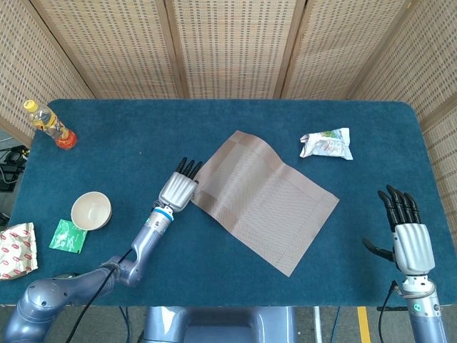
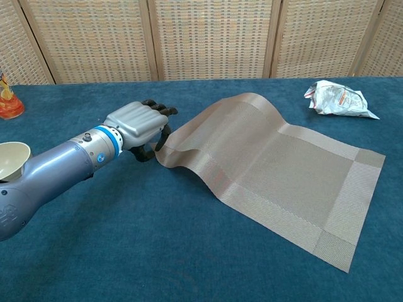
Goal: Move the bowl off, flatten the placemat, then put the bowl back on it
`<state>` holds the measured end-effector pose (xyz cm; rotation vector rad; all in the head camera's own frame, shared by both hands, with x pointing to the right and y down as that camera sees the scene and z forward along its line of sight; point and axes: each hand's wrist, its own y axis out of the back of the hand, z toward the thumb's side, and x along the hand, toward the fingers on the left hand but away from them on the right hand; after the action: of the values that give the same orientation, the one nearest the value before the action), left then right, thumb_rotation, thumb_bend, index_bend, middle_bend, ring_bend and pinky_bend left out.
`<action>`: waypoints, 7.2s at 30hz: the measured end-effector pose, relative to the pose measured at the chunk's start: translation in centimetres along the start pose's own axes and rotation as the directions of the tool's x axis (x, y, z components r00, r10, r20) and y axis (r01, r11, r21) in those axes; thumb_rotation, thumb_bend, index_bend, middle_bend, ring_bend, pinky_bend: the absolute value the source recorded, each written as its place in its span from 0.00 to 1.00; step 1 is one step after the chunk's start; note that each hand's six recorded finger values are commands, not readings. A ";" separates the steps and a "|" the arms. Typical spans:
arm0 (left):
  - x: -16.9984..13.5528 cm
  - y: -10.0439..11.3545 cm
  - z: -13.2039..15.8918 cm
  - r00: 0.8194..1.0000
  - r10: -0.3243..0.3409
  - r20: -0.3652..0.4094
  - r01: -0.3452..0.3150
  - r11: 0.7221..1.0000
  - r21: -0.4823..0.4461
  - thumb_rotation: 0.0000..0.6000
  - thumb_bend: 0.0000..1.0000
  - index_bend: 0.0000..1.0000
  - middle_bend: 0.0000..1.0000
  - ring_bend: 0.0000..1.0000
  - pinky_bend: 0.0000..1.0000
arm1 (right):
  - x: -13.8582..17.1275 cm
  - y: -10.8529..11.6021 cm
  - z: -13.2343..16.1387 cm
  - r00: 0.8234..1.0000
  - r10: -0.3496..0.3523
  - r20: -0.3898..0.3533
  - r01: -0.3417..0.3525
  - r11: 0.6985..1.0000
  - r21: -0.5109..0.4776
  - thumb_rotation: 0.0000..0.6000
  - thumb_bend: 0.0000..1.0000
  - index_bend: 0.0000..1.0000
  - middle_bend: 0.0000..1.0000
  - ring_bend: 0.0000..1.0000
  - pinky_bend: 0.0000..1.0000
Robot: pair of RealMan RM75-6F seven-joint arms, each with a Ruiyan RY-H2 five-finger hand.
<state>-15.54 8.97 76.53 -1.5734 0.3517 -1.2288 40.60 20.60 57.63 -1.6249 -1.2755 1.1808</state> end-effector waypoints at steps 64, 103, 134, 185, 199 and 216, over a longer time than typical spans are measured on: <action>-17.5 4.5 0.5 0.955 0.103 0.277 -0.098 0.995 -0.033 1.00 0.54 0.52 0.00 0.00 0.00 | 1.7 1.2 2.4 0.996 -0.026 -0.084 0.023 0.999 -0.029 1.00 0.14 0.00 0.00 0.00 0.00; -24.1 2.0 2.7 0.909 -0.007 0.417 -0.035 0.995 0.092 1.00 0.46 0.41 0.00 0.00 0.00 | 2.5 1.4 3.1 0.996 -0.011 -0.091 0.008 1.000 -0.026 1.00 0.14 0.00 0.00 0.00 0.00; -28.5 2.1 -12.0 0.994 0.073 -0.077 -0.083 0.988 -0.132 1.00 0.09 0.13 0.00 0.00 0.00 | 3.5 0.5 4.5 0.991 0.037 -0.130 -0.038 0.999 -0.005 1.00 0.14 0.01 0.00 0.00 0.00; -22.1 -8.7 -17.1 0.947 -0.147 -0.287 0.085 0.972 -0.218 1.00 0.42 0.59 0.00 0.00 0.00 | 3.9 0.3 5.0 0.987 0.057 -0.152 -0.062 0.998 -0.028 1.00 0.14 0.02 0.00 0.00 0.00; -22.1 -7.8 -16.7 0.954 -0.123 -0.275 0.065 0.976 -0.210 1.00 0.48 0.67 0.00 0.00 0.00 | 4.0 0.6 5.1 0.987 0.049 -0.155 -0.055 0.998 -0.037 1.00 0.14 0.03 0.00 0.00 0.00; -18.3 -0.4 -9.9 0.992 0.055 -0.114 -0.078 0.975 -0.209 1.00 0.47 0.67 0.00 0.00 0.00 | 3.8 1.2 4.5 0.990 0.034 -0.137 -0.042 0.998 -0.051 1.00 0.14 0.03 0.00 0.00 0.00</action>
<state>-31.78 17.27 66.41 -1.6657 0.6189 -1.2592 36.95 24.04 54.33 -1.7448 -1.2037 1.0470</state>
